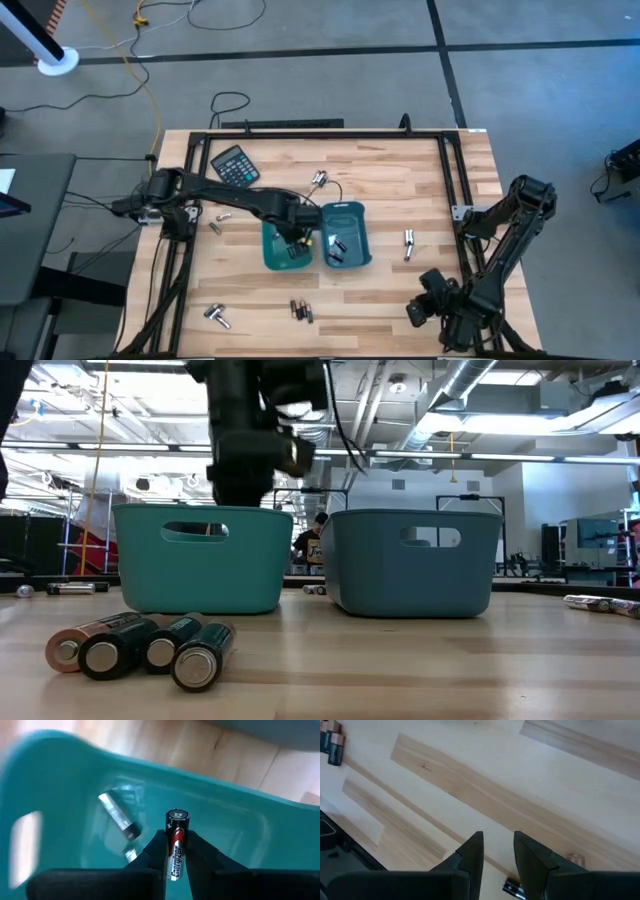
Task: Sort batteries
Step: Put the silver battery into the green bin, then put the black battery into the blue bin
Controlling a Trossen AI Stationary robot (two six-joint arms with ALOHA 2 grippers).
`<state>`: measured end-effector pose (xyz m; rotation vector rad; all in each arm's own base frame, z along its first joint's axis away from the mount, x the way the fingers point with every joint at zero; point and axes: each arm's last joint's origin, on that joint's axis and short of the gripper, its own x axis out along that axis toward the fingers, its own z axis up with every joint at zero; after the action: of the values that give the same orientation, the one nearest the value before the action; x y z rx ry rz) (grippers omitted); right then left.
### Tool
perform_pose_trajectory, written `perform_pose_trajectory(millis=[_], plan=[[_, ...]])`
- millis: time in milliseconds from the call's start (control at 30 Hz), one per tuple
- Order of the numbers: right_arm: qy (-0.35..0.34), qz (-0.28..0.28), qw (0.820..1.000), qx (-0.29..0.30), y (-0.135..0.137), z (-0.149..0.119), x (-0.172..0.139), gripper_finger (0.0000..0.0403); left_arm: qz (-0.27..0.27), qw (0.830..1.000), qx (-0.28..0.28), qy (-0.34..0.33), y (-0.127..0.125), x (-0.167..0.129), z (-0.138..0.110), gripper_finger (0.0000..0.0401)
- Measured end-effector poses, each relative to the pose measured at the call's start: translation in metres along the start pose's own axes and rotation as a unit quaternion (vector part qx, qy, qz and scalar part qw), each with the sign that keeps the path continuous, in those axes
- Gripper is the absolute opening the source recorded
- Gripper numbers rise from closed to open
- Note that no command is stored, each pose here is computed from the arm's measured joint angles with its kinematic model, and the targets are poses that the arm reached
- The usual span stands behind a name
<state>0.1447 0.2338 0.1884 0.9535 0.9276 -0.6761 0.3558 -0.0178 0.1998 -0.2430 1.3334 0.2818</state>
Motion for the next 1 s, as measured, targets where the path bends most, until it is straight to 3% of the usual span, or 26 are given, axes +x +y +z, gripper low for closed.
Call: perform_pose_trajectory(millis=[133,433,633,800,1000], plan=[[0.001,0.002,1.000,0.008,0.002,0.002,0.001,0.0125,0.000,1.000,0.013,0.014,-0.003,0.018,0.002,0.0039],[0.000,0.002,1.000,0.012,0.004,0.004,0.002,0.0125,-0.006,1.000,0.022,0.019,-0.004,0.025,0.004,0.0138],[-0.001,0.001,1.000,0.015,0.004,0.005,0.003,0.0125,-0.006,1.000,0.019,0.020,-0.002,0.025,0.004,0.0150],[-0.002,0.002,1.000,0.017,0.005,0.006,0.004,0.0125,-0.015,1.000,0.007,-0.011,0.000,0.001,0.004,0.0148],[0.000,0.003,1.000,0.018,0.006,0.006,0.004,0.0125,-0.034,0.996,-0.039,-0.079,0.007,-0.051,-0.002,0.0142]])
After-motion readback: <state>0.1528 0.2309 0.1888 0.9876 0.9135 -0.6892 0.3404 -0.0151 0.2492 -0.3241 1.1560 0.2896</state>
